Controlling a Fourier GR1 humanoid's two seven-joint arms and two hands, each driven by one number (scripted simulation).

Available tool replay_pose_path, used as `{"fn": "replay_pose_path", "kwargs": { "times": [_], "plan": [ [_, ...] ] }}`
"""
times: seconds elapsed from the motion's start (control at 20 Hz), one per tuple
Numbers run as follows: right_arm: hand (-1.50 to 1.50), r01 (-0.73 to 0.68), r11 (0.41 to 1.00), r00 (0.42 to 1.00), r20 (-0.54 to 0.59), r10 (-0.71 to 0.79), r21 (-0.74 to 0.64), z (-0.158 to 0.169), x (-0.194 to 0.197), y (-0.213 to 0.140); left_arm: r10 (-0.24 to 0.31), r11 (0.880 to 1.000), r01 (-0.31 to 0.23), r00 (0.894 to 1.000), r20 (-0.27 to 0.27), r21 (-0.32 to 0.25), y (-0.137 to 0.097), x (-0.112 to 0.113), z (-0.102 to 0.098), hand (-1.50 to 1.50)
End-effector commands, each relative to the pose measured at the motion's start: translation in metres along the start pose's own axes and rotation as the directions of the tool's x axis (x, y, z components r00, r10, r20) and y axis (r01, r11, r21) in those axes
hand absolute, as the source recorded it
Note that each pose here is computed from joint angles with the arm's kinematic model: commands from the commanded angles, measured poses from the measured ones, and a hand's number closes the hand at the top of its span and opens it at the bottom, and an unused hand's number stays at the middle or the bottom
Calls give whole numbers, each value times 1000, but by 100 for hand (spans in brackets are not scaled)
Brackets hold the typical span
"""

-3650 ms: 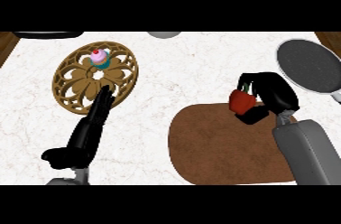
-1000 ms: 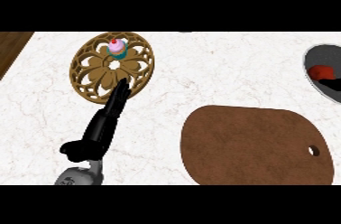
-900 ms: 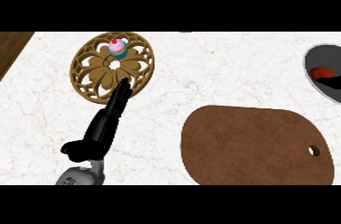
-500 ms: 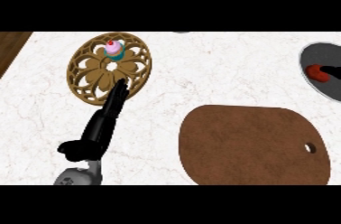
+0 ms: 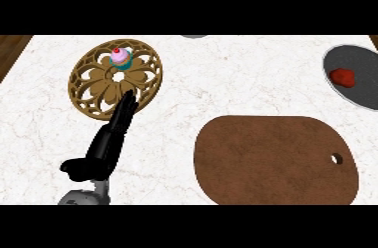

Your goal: Pick the bell pepper from the cutting board and place it in the pan

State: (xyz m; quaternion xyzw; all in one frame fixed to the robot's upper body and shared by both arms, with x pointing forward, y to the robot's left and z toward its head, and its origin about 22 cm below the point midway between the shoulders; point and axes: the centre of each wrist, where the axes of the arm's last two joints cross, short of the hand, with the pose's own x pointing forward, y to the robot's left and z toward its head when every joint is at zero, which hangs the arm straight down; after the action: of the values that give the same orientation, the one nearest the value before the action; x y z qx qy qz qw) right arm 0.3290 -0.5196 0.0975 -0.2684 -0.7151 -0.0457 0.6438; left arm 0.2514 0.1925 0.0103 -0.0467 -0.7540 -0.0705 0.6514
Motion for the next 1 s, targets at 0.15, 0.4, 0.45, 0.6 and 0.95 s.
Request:
{"fn": "replay_pose_path", "kwargs": {
  "times": [0.15,0.4,0.45,0.6,0.95],
  "plan": [
    [-150,89,986,995,42,-95,140,37,-31,-49,-2,1000,2,1000,12,14,8,2,5,0],
    [-150,81,981,991,93,-98,176,40,-35,-49,9,1000,-9,1000,2,-6,-10,13,1,0],
    [-150,58,982,995,70,-71,180,48,-40,-58,-8,1000,8,1000,9,22,3,7,1,0],
    [-150,39,985,995,81,-53,166,57,-49,-60,5,1000,-5,1000,-6,1,-3,-1,15,0],
    [-150,27,976,998,46,-38,215,62,-54,-63,-5,1000,5,1000,-19,18,0,5,7,0]
  ]
}}
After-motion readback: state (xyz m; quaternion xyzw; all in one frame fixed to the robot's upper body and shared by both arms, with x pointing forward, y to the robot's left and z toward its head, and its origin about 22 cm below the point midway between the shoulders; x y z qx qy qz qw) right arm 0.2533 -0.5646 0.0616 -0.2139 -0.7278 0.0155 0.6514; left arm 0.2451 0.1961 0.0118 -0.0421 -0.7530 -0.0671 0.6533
